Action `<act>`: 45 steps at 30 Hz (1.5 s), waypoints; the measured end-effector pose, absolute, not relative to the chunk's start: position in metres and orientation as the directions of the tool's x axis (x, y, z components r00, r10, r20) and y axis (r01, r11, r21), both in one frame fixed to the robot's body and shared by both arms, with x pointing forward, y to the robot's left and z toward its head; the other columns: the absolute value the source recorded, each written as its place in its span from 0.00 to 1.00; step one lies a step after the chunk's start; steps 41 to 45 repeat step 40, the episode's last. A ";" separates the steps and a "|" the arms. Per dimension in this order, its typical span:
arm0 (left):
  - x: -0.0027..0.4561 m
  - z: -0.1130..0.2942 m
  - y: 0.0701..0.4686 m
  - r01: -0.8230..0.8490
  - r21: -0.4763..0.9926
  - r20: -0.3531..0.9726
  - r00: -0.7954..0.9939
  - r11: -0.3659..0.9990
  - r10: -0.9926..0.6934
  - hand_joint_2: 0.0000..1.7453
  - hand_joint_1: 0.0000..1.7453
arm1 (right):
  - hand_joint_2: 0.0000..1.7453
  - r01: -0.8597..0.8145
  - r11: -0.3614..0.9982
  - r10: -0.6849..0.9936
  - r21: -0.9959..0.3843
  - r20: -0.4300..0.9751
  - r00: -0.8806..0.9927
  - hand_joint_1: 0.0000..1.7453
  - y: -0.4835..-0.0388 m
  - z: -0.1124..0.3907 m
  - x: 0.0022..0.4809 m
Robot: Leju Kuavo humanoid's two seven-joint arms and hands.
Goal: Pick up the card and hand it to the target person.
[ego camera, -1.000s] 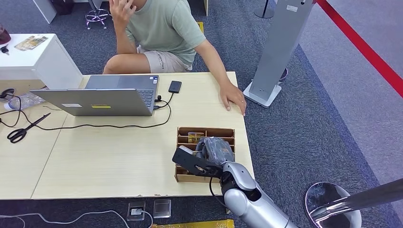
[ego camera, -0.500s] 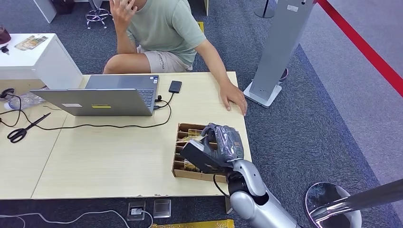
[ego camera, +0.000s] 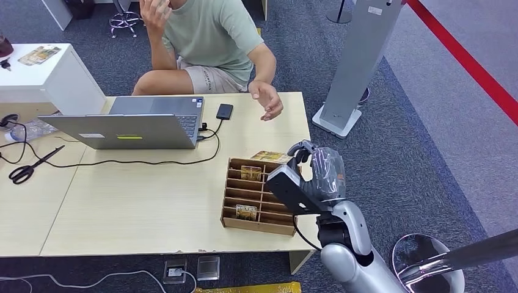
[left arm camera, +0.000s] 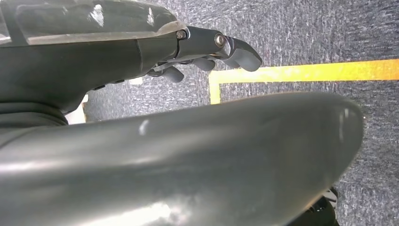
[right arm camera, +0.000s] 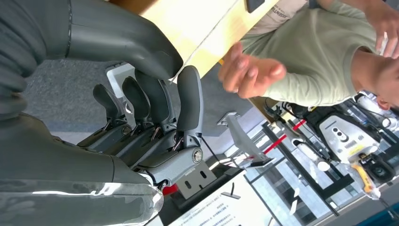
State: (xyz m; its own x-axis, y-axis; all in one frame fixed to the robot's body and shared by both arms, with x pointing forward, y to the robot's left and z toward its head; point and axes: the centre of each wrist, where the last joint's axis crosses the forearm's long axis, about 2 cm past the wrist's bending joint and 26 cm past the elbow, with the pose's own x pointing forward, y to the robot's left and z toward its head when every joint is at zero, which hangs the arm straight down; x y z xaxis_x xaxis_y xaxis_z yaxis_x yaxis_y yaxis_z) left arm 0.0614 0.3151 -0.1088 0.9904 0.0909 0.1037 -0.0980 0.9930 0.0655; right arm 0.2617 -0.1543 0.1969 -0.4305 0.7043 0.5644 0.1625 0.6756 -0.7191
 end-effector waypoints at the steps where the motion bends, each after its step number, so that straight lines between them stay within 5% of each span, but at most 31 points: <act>1: 0.061 -0.109 0.315 -0.094 0.065 0.104 0.991 0.993 0.087 0.00 0.00 | 1.00 0.164 0.677 0.702 -0.717 0.564 -0.435 0.83 -0.155 0.200 0.266; 22: 0.070 -0.108 0.314 -0.003 0.056 0.119 0.993 0.998 -0.004 0.00 0.00 | 1.00 0.158 0.453 0.870 -0.877 0.396 -0.293 0.83 -0.138 0.225 0.406; 26: 0.069 -0.108 0.314 0.009 0.051 0.116 0.993 0.999 -0.015 0.00 0.00 | 1.00 0.120 0.419 0.886 -0.900 0.377 -0.269 0.00 -0.133 0.212 0.408; 45: 0.066 -0.108 0.313 0.014 0.049 0.127 0.992 0.999 -0.020 0.00 0.00 | 1.00 0.109 0.477 0.864 -0.872 0.442 -0.242 0.00 -0.138 0.197 0.407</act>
